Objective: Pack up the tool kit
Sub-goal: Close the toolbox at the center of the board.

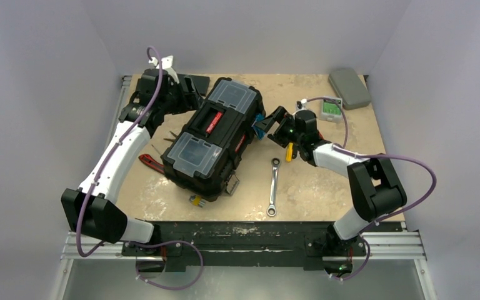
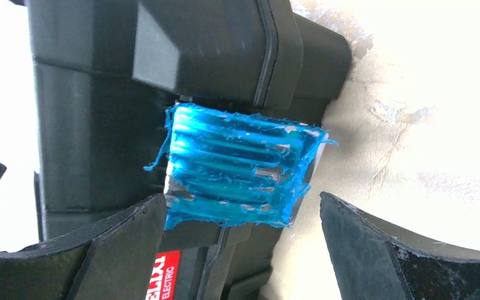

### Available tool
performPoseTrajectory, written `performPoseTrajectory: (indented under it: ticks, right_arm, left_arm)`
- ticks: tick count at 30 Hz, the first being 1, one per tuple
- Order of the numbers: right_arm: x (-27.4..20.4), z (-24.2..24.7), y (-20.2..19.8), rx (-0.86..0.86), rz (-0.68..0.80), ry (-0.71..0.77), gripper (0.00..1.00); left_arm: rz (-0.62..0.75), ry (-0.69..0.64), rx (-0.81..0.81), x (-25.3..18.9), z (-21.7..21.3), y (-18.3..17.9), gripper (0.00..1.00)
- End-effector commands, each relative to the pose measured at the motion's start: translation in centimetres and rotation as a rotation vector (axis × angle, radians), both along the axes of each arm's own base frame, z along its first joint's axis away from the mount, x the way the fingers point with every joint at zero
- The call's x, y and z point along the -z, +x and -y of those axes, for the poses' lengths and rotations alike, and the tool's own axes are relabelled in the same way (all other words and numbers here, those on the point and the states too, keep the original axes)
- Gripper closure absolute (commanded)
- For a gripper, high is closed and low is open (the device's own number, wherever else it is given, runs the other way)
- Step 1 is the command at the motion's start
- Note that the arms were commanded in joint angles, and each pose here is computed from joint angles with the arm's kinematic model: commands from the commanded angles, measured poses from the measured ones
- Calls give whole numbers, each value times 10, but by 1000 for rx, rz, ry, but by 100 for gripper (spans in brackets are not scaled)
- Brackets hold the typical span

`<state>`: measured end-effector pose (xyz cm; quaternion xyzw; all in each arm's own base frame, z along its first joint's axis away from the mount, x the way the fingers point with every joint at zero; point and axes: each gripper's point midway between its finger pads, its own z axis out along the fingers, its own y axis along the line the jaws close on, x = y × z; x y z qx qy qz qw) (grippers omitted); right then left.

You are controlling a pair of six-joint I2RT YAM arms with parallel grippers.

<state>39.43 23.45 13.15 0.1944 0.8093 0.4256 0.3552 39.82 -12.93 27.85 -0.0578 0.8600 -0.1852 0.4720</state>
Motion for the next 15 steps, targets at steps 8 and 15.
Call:
performPoseTrajectory:
  ticks: [8,15]
  right_arm:
    - [-39,3,7,0,102,-17,15]
    - [-40,2,8,0,105,-6,22]
  left_arm:
    - [30,-31,24,-16,6,9,20]
    - [24,-27,23,-14,5,10,20]
